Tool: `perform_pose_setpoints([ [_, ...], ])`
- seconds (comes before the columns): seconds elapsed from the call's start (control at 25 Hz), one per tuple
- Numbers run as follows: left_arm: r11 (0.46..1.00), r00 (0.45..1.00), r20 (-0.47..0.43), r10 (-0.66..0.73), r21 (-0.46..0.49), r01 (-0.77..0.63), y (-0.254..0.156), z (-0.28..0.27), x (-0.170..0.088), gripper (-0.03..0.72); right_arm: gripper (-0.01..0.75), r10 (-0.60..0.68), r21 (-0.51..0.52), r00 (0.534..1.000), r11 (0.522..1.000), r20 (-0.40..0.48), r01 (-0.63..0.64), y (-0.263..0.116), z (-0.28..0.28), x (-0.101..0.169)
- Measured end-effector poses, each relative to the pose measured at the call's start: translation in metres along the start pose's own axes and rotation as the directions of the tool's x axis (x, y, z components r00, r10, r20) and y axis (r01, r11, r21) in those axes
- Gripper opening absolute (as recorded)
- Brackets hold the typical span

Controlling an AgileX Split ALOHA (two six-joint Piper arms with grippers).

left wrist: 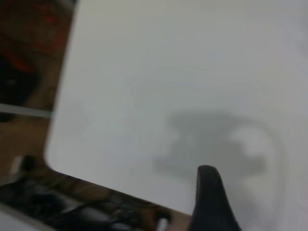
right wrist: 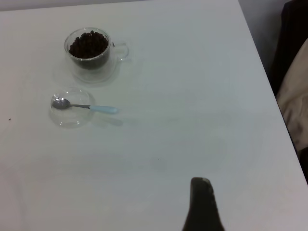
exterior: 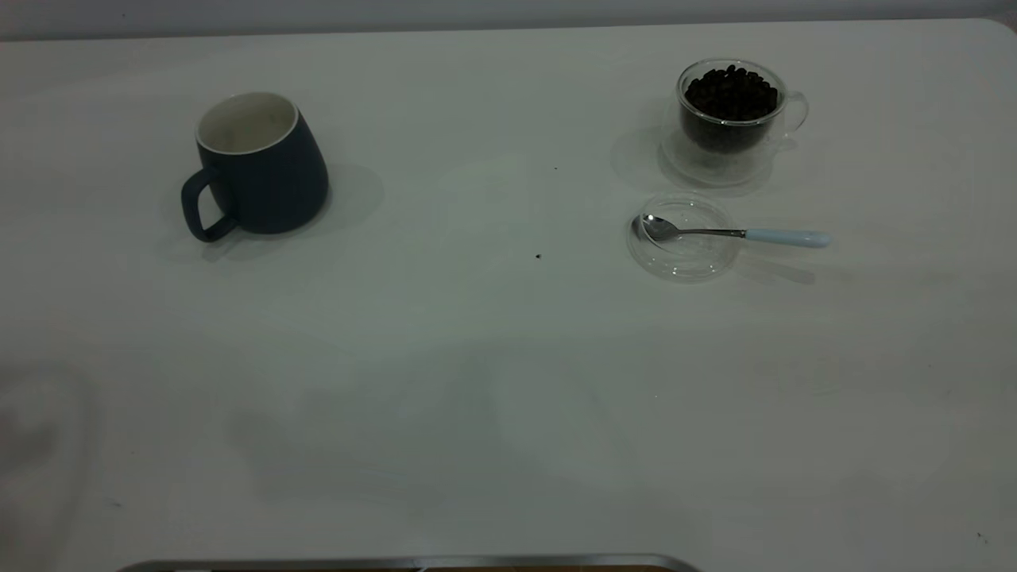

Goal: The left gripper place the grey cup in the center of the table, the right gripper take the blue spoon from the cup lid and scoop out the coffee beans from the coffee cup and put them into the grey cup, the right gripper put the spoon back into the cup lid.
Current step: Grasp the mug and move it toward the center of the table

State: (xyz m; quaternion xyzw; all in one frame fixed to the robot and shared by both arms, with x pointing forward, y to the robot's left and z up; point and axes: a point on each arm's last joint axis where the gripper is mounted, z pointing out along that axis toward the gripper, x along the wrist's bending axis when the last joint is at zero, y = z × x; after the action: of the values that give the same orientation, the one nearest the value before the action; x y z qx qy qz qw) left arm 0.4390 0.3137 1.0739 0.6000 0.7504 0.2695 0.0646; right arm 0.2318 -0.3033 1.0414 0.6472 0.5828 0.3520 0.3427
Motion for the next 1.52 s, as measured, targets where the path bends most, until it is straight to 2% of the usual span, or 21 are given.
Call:
perform_pose_setpoints([
  [0.08, 1.0, 0.999, -0.039, -0.008, 0.024, 0.009, 0.021, 0.018, -0.003, 0.567, 0.588, 0.0, 0.0, 1.0, 1.0, 0.0, 0.0, 0.0, 0.0, 0.0],
  [0.24, 0.995, 0.995, -0.04, -0.093, 0.033, 0.094, 0.054, 0.059, 0.01, 0.564, 0.588, 0.0, 0.0, 1.0, 1.0, 0.0, 0.0, 0.0, 0.0, 0.0],
  [0.36, 0.992, 0.996, -0.001, -0.089, 0.09, 0.089, 0.074, 0.097, 0.022, 0.547, 0.588, 0.0, 0.0, 1.0, 1.0, 0.0, 0.0, 0.0, 0.0, 0.0],
  [0.6, 0.986, 0.983, 0.177, -0.046, 0.165, 0.016, 0.11, 0.167, 0.023, 0.518, 0.588, 0.0, 0.0, 1.0, 1.0, 0.0, 0.0, 0.0, 0.0, 0.0],
  [0.72, 0.984, 0.964, 0.262, 0.051, 0.151, -0.093, 0.127, 0.196, 0.013, 0.514, 0.588, 0.0, 0.0, 1.0, 1.0, 0.0, 0.0, 0.0, 0.0, 0.0],
  [0.84, 0.959, 0.925, 0.328, 0.194, 0.135, -0.249, 0.135, 0.225, -0.003, 0.514, 0.588, 0.0, 0.0, 1.0, 1.0, 0.0, 0.0, 0.0, 0.0, 0.0],
  [1.0, 0.891, 0.848, 0.395, 0.354, 0.131, -0.434, 0.13, 0.264, -0.034, 0.514, 0.588, 0.0, 0.0, 1.0, 1.0, 0.0, 0.0, 0.0, 0.0, 0.0],
  [1.12, 0.832, 0.777, 0.425, 0.464, 0.091, -0.547, 0.12, 0.29, -0.061, 0.514, 0.588, 0.0, 0.0, 1.0, 1.0, 0.0, 0.0, 0.0, 0.0, 0.0],
  [1.24, 0.79, 0.725, 0.425, 0.542, 0.036, -0.612, 0.112, 0.31, -0.086, 0.514, 0.588, 0.001, 0.0, 1.0, 1.0, 0.0, -0.001, 0.0, 0.0, 0.0],
  [1.52, 0.752, 0.673, 0.444, 0.592, -0.002, -0.659, 0.099, 0.323, -0.123, 0.514, 0.588, 0.0, 0.0, 1.0, 1.0, 0.0, 0.0, 0.0, 0.0, 0.0],
])
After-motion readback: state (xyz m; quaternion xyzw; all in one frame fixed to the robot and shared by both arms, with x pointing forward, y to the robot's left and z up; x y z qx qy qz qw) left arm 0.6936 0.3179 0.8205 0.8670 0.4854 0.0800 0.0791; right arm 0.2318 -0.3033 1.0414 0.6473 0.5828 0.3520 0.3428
